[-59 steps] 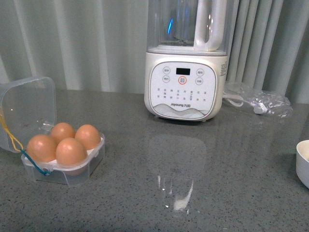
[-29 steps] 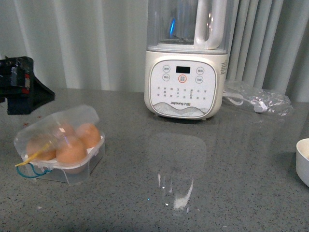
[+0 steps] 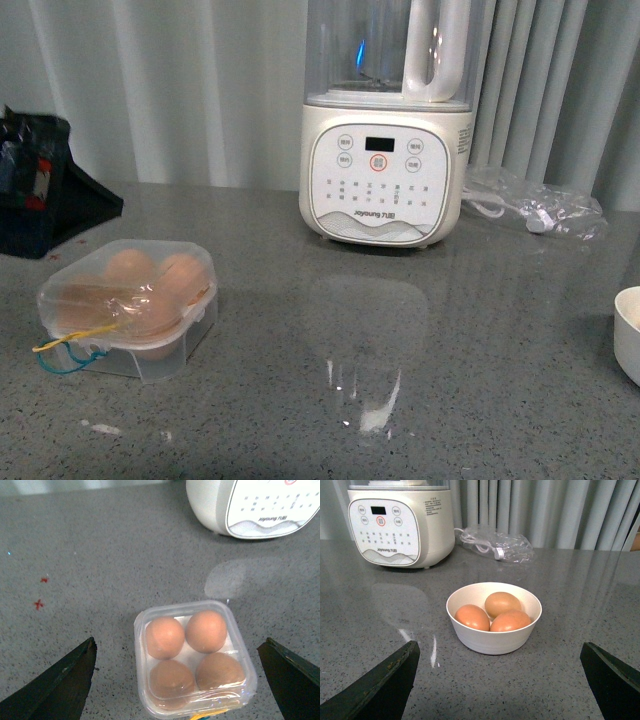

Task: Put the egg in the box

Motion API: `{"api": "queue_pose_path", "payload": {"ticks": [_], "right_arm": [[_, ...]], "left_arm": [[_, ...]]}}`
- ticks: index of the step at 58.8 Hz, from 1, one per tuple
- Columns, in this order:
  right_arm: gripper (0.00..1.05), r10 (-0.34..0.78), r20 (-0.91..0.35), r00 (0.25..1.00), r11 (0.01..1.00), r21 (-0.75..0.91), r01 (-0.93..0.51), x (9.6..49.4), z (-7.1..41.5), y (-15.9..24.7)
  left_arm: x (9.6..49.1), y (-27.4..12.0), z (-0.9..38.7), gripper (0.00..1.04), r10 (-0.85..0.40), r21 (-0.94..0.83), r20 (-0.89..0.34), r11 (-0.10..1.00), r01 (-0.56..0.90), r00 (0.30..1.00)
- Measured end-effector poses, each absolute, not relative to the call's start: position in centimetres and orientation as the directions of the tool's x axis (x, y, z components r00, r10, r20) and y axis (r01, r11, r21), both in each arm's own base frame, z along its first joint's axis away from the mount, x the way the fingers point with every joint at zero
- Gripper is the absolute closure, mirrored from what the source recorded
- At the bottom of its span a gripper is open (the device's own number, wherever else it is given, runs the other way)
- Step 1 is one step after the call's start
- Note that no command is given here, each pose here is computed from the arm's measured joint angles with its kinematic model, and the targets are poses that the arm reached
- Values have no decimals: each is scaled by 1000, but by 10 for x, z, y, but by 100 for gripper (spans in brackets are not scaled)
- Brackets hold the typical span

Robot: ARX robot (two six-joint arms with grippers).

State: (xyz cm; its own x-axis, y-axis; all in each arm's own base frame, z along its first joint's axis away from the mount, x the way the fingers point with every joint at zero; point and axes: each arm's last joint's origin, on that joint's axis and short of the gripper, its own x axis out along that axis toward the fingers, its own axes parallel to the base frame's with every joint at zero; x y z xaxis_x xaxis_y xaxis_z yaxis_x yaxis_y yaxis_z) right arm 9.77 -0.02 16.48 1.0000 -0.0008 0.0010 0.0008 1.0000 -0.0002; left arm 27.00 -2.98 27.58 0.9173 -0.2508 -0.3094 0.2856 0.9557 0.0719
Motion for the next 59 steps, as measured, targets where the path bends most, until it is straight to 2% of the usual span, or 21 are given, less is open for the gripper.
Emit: {"api": "queue_pose_path", "payload": {"ticks": [12, 17, 25, 38, 40, 42, 47, 59], "right_arm": [[7, -1, 1, 1000, 1000, 0, 1, 98, 165, 0], [7, -1, 1, 1000, 1000, 0, 1, 98, 165, 0], [7, -1, 1, 1000, 1000, 0, 1, 98, 165, 0], [7, -1, 1, 1000, 1000, 0, 1, 98, 165, 0], [7, 0, 1, 1000, 1000, 0, 0, 98, 165, 0], [7, -1, 1, 1000, 1000, 0, 1, 98, 165, 0], [7, -2, 1, 1000, 1000, 0, 2, 98, 165, 0], [7, -1, 1, 1000, 1000, 0, 1, 98, 165, 0]], "left_arm": [[242, -22, 301, 7, -250, 89, -270, 955, 283, 930], [218, -14, 312, 7, -225, 142, -233, 954, 262, 946], [187, -6, 318, 7, -210, 203, -192, 947, 248, 959], [154, 6, 318, 7, -219, 191, -155, 950, 246, 963], [151, 5, 318, 10, -178, 183, -124, 963, 199, 976], [148, 4, 315, 17, -87, 159, -57, 983, 95, 995], [142, 2, 299, 32, -3, 79, 13, 997, 2, 1000], [134, 0, 253, 67, 0, 17, -5, 1000, 0, 1000]]}}
